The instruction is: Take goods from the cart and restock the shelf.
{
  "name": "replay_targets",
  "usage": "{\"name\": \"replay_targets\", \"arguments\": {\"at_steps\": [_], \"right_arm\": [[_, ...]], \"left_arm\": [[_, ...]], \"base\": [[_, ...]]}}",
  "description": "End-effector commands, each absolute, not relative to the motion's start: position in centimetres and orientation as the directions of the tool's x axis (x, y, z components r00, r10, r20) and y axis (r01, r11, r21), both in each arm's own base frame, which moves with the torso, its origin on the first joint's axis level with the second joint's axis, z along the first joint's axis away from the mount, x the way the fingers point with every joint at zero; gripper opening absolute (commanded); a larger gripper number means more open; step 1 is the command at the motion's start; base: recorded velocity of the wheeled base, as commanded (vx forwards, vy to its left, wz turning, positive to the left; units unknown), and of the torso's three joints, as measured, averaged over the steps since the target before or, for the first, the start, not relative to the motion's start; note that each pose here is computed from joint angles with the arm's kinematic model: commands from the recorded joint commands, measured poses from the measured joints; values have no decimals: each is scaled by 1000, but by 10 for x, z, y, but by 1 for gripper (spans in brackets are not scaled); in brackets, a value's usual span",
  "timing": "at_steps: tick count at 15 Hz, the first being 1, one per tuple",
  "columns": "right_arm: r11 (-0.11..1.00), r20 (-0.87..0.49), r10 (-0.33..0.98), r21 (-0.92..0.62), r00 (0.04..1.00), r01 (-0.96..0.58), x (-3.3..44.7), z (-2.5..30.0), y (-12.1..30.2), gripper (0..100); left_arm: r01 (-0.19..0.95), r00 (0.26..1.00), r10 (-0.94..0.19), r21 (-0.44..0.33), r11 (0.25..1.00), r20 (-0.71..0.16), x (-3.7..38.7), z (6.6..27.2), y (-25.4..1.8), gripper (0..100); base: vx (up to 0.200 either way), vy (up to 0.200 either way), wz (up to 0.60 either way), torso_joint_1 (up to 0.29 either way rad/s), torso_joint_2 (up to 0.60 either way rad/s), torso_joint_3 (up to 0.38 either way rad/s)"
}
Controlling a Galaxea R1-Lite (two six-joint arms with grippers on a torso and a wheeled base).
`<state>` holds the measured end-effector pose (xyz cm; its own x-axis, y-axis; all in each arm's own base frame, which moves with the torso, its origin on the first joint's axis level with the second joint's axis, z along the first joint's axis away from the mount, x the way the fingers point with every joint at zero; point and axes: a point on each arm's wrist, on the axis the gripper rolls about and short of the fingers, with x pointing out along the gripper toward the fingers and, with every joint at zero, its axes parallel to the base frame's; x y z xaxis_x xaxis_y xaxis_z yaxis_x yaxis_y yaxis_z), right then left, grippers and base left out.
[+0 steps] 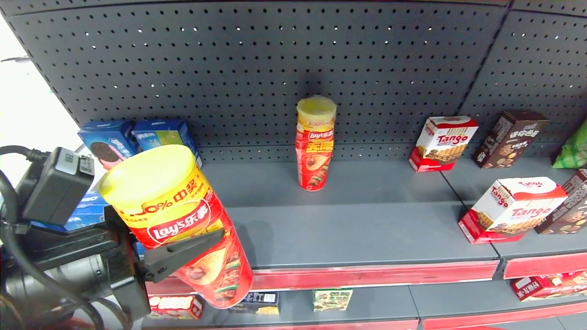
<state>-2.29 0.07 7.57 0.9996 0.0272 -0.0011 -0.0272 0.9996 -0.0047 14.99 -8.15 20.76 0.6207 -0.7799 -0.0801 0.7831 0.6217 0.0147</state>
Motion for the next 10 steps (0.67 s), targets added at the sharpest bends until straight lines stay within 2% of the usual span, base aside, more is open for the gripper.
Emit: {"name": "replay_targets", "arguments": {"at_steps": [1, 7, 8, 10], "right_arm": [[1000, -3, 28, -5, 1000, -28, -23, 75, 1, 100], [1000, -3, 28, -8, 1000, -28, -23, 75, 1, 100], [1000, -3, 28, -5, 1000, -28, -23, 75, 1, 100], [1000, -3, 28, -5, 1000, -28, -23, 75, 1, 100]], "left_arm": [[784, 619, -781, 16, 620, -77, 150, 208, -82, 0], [780, 624, -777, 14, 625, -80, 150, 207, -81, 0], [780, 624, -777, 14, 625, -80, 150, 207, -81, 0], [780, 624, -777, 13, 625, -82, 150, 206, -81, 0]], "base": [[0, 0, 0, 0, 0, 0], [0, 0, 0, 0, 0, 0], [0, 0, 600, -2, 17, 2], [0, 0, 0, 0, 0, 0]]}}
